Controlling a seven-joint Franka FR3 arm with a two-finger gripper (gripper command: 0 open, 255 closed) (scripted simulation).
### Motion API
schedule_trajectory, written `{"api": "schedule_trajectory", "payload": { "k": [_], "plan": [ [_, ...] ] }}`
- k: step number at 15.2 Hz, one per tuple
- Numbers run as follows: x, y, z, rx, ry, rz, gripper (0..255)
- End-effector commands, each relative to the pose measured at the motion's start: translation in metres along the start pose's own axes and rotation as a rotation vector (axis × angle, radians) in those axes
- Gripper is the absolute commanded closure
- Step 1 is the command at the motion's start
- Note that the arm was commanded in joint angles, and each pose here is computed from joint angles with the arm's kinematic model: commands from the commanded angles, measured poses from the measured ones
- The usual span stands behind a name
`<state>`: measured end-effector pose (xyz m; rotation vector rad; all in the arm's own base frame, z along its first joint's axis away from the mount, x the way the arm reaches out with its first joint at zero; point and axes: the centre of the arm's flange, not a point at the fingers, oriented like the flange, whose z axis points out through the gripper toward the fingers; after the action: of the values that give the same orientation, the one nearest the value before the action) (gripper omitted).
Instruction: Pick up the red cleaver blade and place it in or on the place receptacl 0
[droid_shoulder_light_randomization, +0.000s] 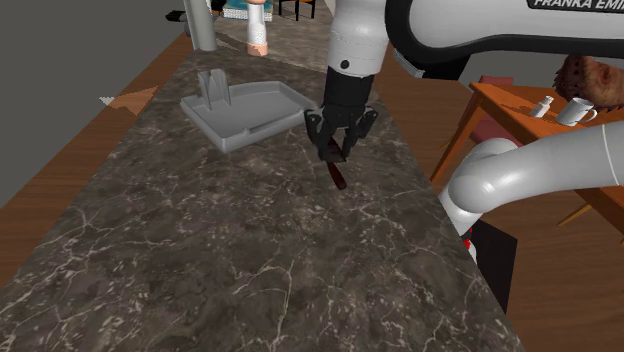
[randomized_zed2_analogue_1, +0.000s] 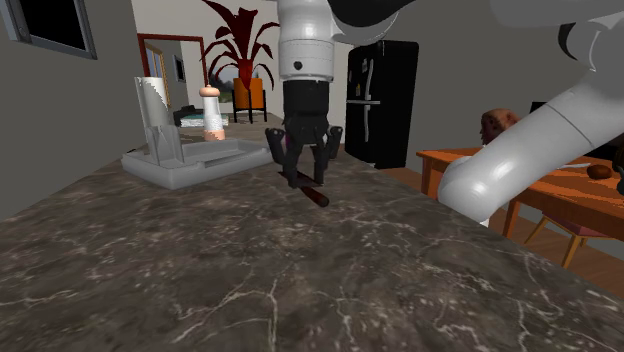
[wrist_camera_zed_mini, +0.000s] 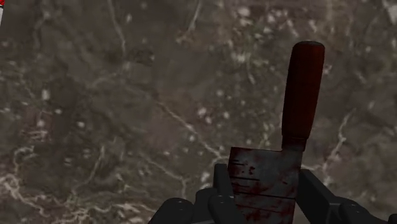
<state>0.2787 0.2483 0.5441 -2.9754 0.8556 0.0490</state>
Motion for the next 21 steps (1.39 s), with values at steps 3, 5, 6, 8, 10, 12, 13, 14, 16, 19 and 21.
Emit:
{"api": "schedule_trajectory", "payload": {
  "k": [3,5,6,8,10,12,13,14,16,19,21],
  "plan": [
    [-0.001,-0.001,-0.019,-0.001,-0.001,0.000,255],
    [-0.001,-0.002,-0.029,-0.001,-0.001,0.000,255],
    [-0.001,-0.002,-0.035,-0.001,-0.001,0.000,255],
    [-0.002,-0.002,-0.045,-0.001,-0.001,0.000,255],
    [-0.002,-0.003,-0.056,-0.001,-0.001,0.000,255],
    [-0.003,-0.003,-0.066,-0.001,-0.001,0.000,255],
    [-0.003,-0.003,-0.071,-0.001,-0.001,0.000,255],
    [-0.003,-0.003,-0.077,-0.001,-0.001,0.000,255],
    [-0.003,-0.003,-0.070,0.000,-0.001,0.000,0],
    [0.003,0.034,-0.037,0.125,0.044,0.168,0],
    [0.004,0.034,-0.031,0.129,0.046,0.174,0]
  ]
}}
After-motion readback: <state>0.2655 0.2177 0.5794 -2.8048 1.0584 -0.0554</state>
